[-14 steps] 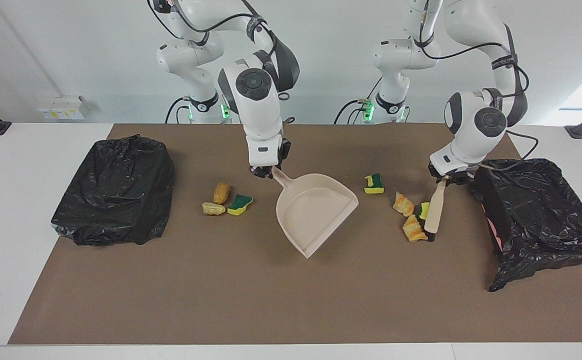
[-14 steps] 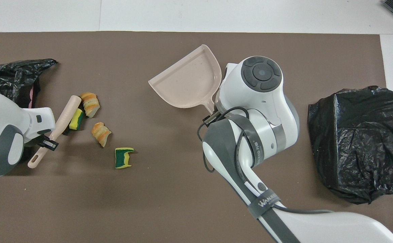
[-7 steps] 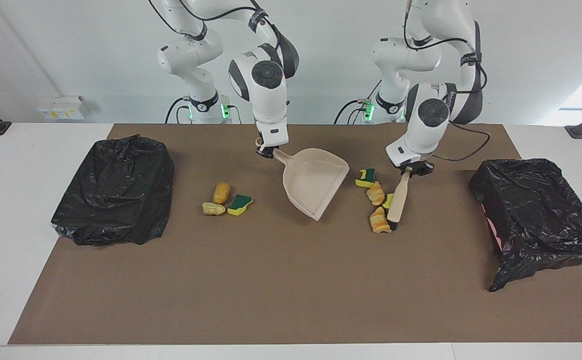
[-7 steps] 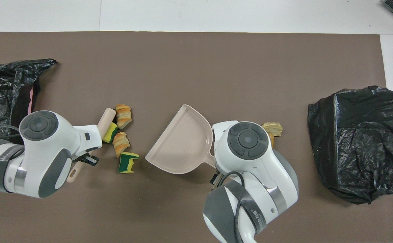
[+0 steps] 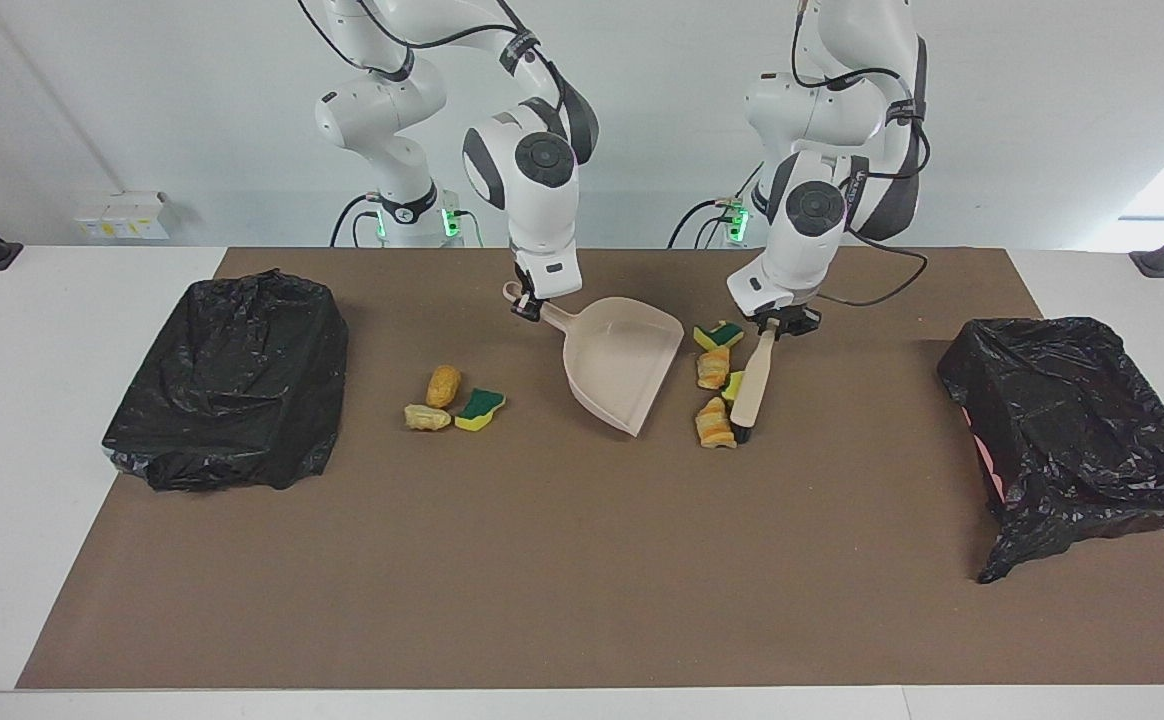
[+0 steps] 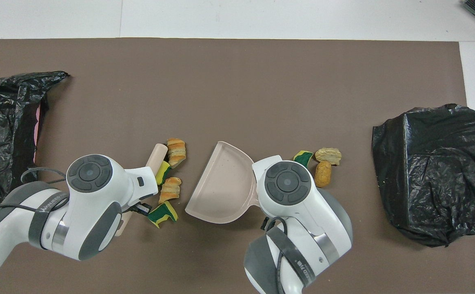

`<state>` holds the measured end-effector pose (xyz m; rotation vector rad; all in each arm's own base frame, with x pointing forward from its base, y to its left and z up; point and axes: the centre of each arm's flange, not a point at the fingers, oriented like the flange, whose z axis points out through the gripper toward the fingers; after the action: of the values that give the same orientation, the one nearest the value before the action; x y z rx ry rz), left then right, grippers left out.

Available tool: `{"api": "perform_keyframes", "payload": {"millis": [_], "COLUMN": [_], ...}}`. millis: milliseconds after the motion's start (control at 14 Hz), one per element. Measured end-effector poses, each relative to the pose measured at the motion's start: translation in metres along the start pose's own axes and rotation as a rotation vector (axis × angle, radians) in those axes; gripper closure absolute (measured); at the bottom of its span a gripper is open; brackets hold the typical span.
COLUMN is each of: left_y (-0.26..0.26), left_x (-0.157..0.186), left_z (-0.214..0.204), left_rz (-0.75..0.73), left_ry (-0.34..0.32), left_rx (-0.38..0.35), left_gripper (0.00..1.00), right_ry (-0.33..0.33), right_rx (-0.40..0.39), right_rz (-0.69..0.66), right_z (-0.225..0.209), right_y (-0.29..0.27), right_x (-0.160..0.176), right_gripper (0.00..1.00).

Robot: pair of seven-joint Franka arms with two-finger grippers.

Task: Sweep and dump trash in bin
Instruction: 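Sweep the sponge and bread pieces into the dustpan with the left gripper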

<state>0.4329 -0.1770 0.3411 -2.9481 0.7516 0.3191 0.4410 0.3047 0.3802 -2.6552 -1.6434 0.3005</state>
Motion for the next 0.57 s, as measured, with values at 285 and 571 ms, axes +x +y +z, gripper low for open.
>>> {"api": "perform_keyframes", "payload": {"millis": [285,571], "left_y": [0.009,0.057], "left_x": [0.001,0.002], "left_z": [0.000,-0.003], "left_rz": [0.002,0.033], "left_ry": [0.001,0.006], "left_rx": [-0.009,-0.022], "left_gripper": [0.74,0.74], "right_ry": [-0.015,-0.005], "right_rx": [-0.007,-0.014], "right_rz": [-0.075,-0.077], "right_z": [0.006,0.009], "right_y": [0.001,0.002], "right_x": [0.001,0.003], "right_gripper": [0.68,0.68]}}
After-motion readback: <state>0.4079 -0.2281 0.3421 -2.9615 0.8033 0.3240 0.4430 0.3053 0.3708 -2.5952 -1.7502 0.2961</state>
